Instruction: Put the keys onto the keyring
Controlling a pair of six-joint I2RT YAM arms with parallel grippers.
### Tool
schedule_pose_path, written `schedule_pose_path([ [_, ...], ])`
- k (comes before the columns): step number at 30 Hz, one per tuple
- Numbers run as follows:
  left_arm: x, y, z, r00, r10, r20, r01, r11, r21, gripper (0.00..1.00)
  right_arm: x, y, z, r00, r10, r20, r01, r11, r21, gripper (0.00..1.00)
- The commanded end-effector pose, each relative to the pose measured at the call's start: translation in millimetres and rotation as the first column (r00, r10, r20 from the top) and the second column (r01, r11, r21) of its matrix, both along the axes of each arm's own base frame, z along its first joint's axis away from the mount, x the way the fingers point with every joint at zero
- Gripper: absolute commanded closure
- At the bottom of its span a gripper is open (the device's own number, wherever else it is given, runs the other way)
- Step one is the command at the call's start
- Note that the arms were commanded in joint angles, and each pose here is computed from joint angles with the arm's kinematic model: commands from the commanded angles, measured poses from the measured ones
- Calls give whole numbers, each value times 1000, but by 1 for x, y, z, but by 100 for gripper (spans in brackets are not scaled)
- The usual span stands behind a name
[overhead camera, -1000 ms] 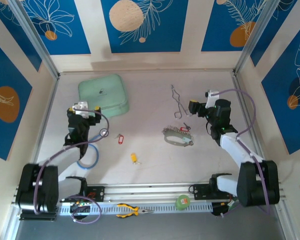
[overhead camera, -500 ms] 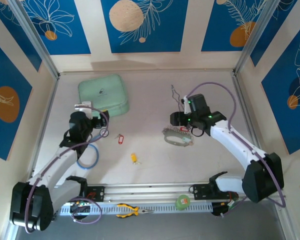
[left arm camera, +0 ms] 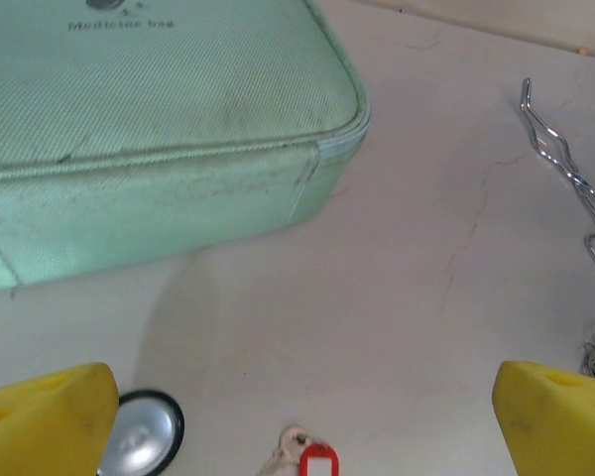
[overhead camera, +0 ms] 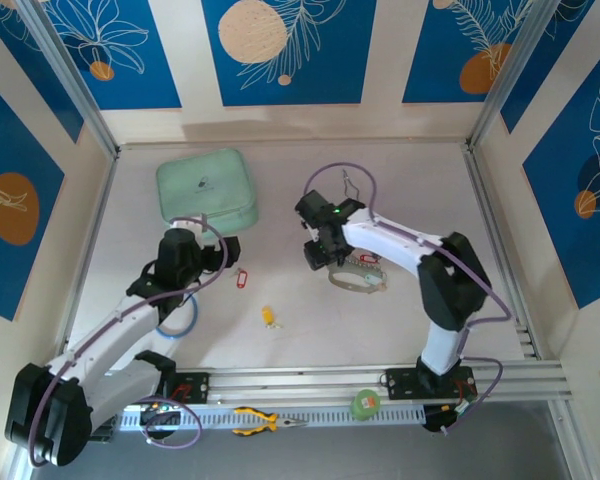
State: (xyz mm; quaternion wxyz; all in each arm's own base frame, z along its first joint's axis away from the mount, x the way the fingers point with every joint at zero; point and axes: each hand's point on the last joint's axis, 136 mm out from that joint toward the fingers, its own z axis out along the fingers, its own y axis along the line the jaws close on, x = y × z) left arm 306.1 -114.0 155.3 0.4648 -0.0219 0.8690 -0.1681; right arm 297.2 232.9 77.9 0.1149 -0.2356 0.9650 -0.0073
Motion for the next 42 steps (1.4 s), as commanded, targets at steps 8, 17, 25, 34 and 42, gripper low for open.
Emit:
schedule_pose_path([
  [8,-13,0,-4,999,15,-34,-17,998,-64,4,18,0,-26,998,17,-54,-26,984,-177,60],
  [17,0,-10,4,999,-19,-40,17,999,-48,4,25,-7,-46,997,-9,-72,-9,969,-246,64],
  [25,4,-12,2,999,-14,-52,11,998,-59,5,31,-13,-48,998,-14,-60,-5,955,-297,69],
  [34,7,-12,16,999,-13,-30,12,999,-49,4,32,-25,-31,997,-13,-78,-15,933,-360,68],
  [42,16,-8,31,999,8,43,-6,999,-38,4,23,-14,-19,988,-17,-155,-26,963,-269,64],
])
